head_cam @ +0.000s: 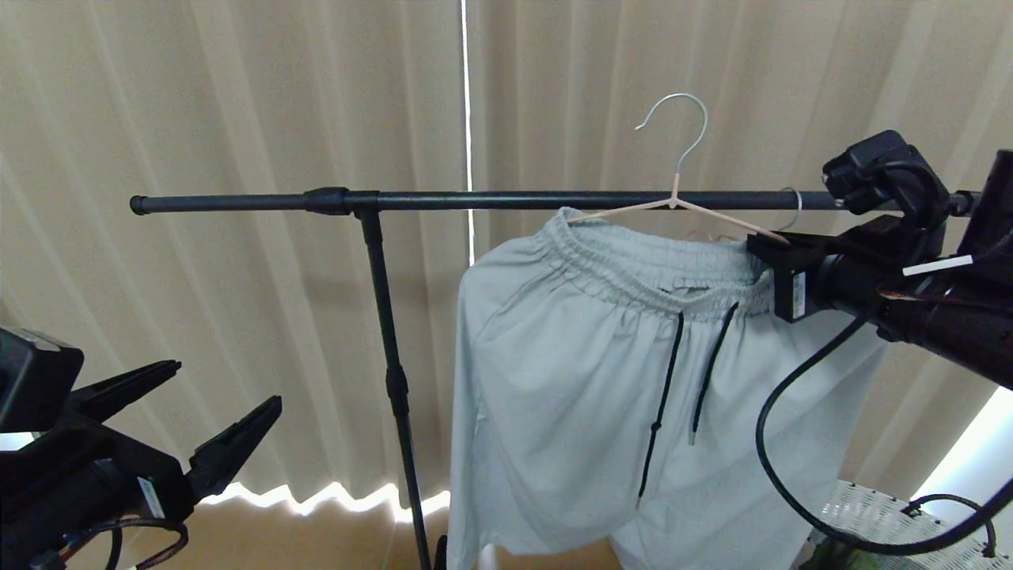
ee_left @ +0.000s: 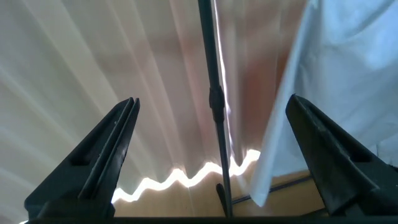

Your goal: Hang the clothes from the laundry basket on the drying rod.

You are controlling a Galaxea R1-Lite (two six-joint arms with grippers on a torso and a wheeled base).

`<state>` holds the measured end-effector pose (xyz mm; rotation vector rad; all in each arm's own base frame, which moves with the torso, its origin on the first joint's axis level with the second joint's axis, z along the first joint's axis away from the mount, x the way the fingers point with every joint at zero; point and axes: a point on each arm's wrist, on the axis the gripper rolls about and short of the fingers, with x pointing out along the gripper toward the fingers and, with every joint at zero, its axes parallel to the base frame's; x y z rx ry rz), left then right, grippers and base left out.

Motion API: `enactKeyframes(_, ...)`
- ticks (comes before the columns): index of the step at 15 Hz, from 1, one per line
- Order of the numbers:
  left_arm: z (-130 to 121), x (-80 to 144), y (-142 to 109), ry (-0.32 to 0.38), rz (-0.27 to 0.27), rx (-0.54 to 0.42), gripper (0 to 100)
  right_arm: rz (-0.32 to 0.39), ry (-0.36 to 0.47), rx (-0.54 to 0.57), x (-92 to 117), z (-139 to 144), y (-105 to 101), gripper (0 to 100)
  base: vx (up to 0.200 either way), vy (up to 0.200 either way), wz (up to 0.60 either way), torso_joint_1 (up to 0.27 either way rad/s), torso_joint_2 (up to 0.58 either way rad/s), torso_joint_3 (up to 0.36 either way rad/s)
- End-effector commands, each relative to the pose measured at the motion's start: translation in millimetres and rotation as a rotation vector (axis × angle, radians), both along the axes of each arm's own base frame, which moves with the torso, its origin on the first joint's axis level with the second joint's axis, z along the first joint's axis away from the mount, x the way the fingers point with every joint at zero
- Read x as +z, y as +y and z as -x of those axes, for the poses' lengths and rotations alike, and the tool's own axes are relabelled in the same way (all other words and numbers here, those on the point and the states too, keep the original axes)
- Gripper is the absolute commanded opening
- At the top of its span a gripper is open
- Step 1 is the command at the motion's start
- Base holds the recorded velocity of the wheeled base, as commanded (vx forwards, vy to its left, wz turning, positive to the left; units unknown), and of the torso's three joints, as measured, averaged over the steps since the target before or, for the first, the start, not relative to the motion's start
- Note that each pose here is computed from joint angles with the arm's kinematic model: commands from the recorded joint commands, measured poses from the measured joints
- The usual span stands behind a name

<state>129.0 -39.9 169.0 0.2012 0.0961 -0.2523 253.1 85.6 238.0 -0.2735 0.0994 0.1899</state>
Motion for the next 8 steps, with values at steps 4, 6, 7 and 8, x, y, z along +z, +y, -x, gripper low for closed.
enactKeyframes(4, 0.3, 0.4, -0.1, -0.003, 0.001, -0.001, 100, 0.063, 0.073, -0.138, -20.9, -29.5, 22.0, 0, 0.000, 0.000, 0.00, 0.000, 0.00, 0.000)
enactKeyframes(6, 0.3, 0.2, -0.1, -0.002, 0.001, -0.001, 100, 0.100, 0.121, -0.162, -32.3, -34.7, 30.7, 0, 0.000, 0.000, 0.00, 0.000, 0.00, 0.000)
enactKeyframes(7, 0.3, 0.2, -0.1, -0.002, 0.001, -0.001, 100, 0.102, 0.119, -0.177, -32.9, -39.7, 32.5, 0, 0.000, 0.000, 0.00, 0.000, 0.00, 0.000)
enactKeyframes(8, 0.8, 0.8, 0.0, -0.006, 0.002, -0.001, 100, 0.102, 0.106, -0.208, -31.0, -51.6, 37.1, 0, 0.000, 0.000, 0.00, 0.000, 0.00, 0.000)
